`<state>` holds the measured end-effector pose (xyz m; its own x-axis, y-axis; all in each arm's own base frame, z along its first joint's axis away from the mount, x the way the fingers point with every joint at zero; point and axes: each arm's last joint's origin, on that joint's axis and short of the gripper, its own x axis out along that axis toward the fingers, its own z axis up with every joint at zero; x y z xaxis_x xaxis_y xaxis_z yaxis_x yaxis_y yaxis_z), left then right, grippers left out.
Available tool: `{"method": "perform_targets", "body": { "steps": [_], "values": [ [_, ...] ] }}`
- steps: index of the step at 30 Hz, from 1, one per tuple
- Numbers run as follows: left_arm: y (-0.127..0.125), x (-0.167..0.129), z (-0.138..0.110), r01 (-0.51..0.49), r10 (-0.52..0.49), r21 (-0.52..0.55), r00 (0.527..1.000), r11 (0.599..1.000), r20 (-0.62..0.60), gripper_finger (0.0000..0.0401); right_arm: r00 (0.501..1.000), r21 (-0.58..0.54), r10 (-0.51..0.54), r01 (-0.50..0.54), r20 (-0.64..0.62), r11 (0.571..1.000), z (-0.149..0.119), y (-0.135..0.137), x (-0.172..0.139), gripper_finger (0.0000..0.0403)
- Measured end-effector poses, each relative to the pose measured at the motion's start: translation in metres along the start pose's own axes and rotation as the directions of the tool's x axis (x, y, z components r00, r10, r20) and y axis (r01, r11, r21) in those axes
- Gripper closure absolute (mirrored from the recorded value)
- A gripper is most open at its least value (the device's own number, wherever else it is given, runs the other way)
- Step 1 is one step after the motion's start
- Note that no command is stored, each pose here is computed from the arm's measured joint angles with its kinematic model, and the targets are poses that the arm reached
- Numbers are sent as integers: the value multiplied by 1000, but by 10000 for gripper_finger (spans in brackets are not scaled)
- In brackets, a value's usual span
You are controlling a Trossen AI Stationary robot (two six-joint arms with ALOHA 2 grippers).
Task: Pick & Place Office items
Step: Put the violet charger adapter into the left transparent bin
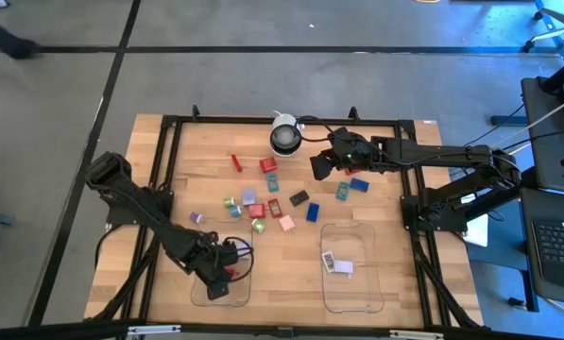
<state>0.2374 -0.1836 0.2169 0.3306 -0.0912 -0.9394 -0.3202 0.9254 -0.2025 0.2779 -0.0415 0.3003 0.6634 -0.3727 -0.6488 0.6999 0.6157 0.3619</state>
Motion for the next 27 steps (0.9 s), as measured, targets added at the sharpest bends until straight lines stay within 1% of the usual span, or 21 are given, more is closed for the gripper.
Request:
{"method": "perform_targets", "body": {
  "steps": [4, 7, 10, 13, 17, 21, 24, 27],
  "values": [
    [4, -28, 15, 25, -27, 77, 999, 997, 29, 219, 1000, 0, 1, -1, -1, 1000, 0, 0, 0, 159],
    [9, -48, 25, 40, -45, 89, 997, 995, 58, 221, 1000, 0, 1, -1, -1, 1000, 0, 0, 0, 159],
    [17, -67, 33, 28, -36, 89, 995, 996, 92, 221, 1000, -5, 1, -1, -1, 1000, 0, 0, 0, 159],
    [30, -82, 37, -26, 15, 84, 992, 996, 123, 221, 1000, -8, 1, -1, -1, 1000, 0, 0, 0, 159],
    [51, -98, 35, -131, 119, 78, 983, 988, 138, 221, 1000, -12, 1, -1, -1, 1000, 0, 0, 0, 159],
    [73, -109, 31, -243, 243, -9, 965, 970, 98, 221, 1000, -21, 2, -2, -2, 1000, 0, 0, 0, 159],
    [88, -114, 30, -320, 328, -124, 944, 939, 49, 221, 1000, -47, 18, -19, -18, 999, -1, 0, 0, 159],
    [99, -116, 30, -369, 377, -205, 926, 907, 1, 221, 1000, -66, 13, -15, -27, 998, -1, 0, 0, 159]
  ]
}}
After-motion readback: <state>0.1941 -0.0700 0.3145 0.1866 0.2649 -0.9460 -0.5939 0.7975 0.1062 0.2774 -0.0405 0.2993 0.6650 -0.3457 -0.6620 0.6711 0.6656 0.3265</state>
